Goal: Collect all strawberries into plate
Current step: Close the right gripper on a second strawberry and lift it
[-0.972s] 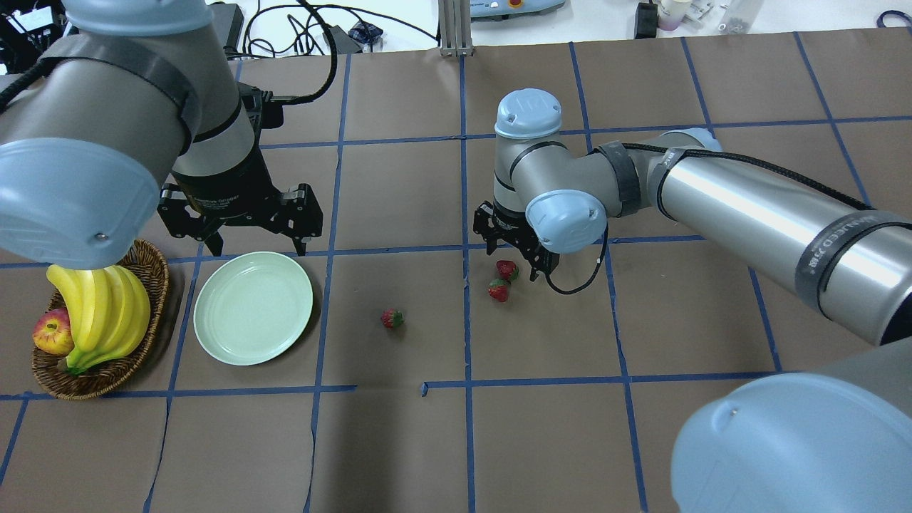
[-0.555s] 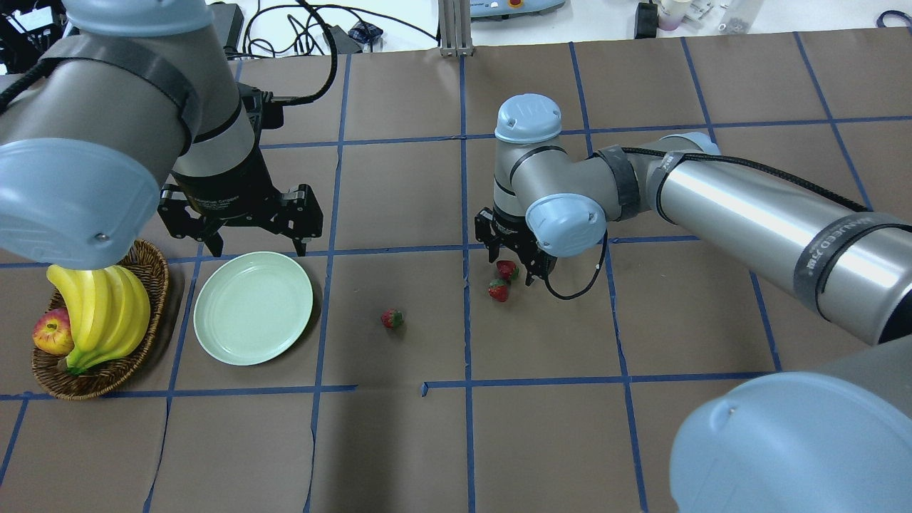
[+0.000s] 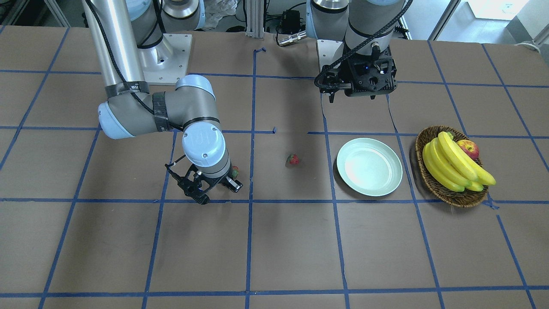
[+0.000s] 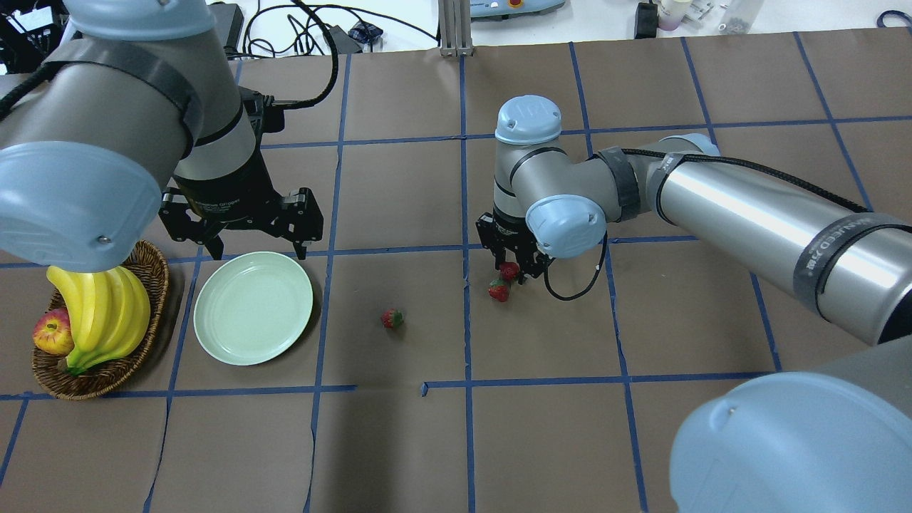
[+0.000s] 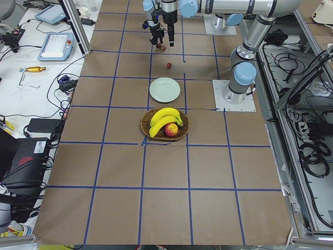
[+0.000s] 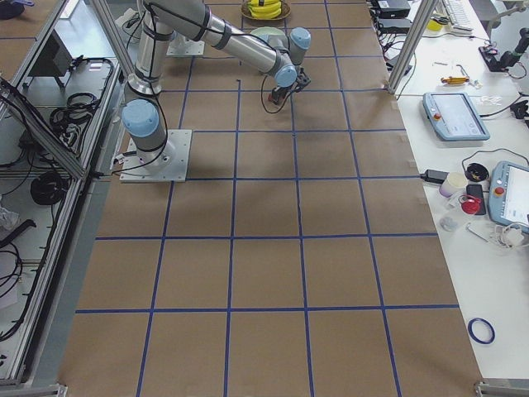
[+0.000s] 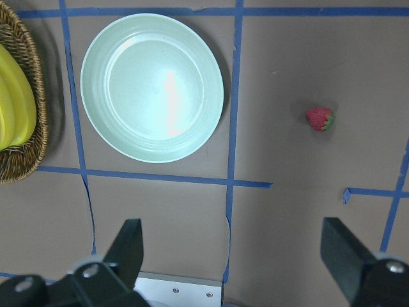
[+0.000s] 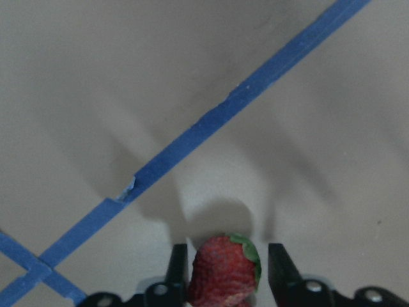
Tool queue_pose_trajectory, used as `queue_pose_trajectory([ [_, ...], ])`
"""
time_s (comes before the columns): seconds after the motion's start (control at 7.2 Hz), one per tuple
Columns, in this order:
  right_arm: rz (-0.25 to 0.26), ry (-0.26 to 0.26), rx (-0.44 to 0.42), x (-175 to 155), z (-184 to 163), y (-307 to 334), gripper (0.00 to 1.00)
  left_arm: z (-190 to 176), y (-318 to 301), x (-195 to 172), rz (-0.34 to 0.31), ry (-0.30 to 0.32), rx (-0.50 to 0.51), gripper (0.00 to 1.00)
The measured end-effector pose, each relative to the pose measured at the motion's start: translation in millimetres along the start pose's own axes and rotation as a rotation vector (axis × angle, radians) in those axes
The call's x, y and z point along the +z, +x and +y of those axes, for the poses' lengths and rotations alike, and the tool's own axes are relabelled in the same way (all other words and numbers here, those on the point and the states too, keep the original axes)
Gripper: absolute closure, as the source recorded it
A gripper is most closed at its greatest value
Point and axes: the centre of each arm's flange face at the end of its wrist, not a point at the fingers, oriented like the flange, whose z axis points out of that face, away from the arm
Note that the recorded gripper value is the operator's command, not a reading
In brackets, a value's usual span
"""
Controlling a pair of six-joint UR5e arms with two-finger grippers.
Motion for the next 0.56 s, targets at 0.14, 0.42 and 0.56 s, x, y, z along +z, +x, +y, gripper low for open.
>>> queue_pose_trajectory([
  [0.14,0.003,0.005,-0.002,0,0,0,1.00,0,0,1,-0.001,-0.002,0.000,0.00],
  [0.42,0.009,0.040,-0.004,-9,-5,0,1.00,1,0,2,-0.002,-0.002,0.002,0.00],
  [0.56,0.016,0.097,-0.008,-26,-10,2,1.00,1,0,1,-0.003,-0.002,0.002,0.00],
])
